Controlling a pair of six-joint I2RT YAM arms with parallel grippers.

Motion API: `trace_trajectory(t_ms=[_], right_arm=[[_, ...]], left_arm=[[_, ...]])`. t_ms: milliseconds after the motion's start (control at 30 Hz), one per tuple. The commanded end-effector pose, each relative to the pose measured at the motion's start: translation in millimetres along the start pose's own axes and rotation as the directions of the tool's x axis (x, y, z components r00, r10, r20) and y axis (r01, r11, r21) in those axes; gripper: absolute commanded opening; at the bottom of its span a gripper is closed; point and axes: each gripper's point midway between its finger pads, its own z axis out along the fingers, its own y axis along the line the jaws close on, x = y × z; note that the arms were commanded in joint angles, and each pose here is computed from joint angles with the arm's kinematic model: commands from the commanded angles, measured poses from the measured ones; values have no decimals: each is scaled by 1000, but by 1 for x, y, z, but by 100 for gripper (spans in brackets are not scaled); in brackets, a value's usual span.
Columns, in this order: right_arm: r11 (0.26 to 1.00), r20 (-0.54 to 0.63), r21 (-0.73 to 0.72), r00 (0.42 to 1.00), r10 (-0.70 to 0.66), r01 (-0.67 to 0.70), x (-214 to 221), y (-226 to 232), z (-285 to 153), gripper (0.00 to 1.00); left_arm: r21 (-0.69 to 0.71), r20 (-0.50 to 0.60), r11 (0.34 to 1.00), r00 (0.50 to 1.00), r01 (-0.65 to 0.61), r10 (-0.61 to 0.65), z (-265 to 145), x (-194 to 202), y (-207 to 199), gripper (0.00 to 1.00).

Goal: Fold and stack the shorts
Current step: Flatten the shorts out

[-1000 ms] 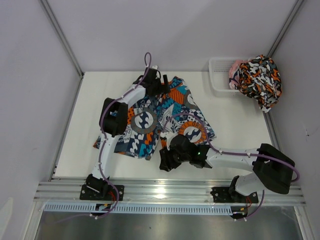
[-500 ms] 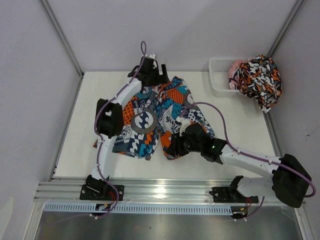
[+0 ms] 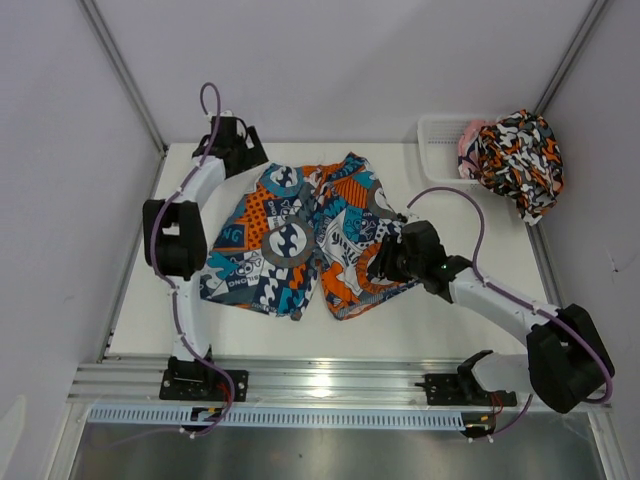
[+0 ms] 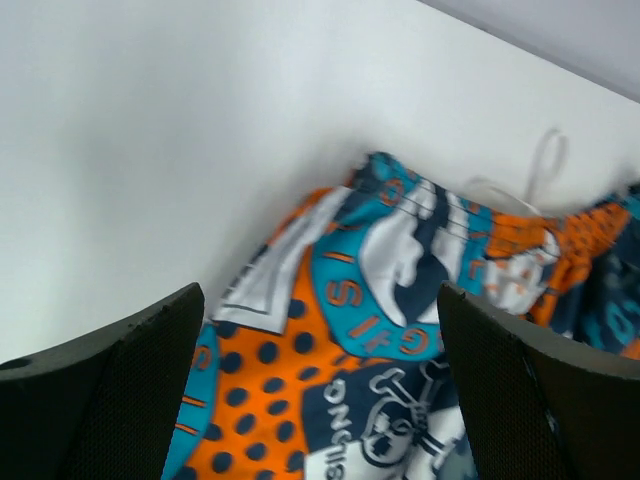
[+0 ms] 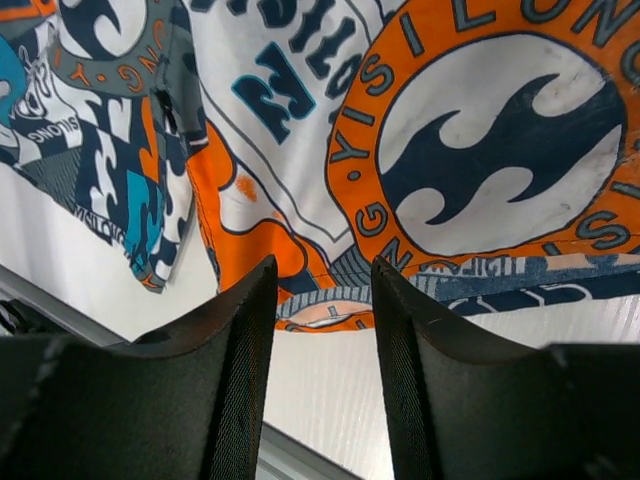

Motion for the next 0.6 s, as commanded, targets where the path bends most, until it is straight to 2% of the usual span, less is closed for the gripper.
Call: trace_trajectory(t_ms=[0,233,267,300,400,567], right_arm=[[999,0,48,1000,19,-19,-10,-8,3,44],[982,29,148,993,113,-116,-17,-60,4,36],[981,28,153,993,117,-120,-17,-63,4,35],[979,30,161,992,119,-122,-17,-68,3,35],[975,31,177,991,131,-135,-16,-77,2,34],[961,33,215,985,169,-172,-13,-98,2,33]], left_arm=[[-19,41,1000,999,9,-8,6,-13,10,99],[-27,11,1000,1000,-14,15,46,-7,15,96],[-12,26,1000,1000,-16,17,48,-16,10,96],[19,-12,1000,1000,-19,19,62,-2,7,95],[91,-23,995,999,-27,29,71,-3,-5,93],[134,-50,991,998,-19,26,88,10,-7,89]])
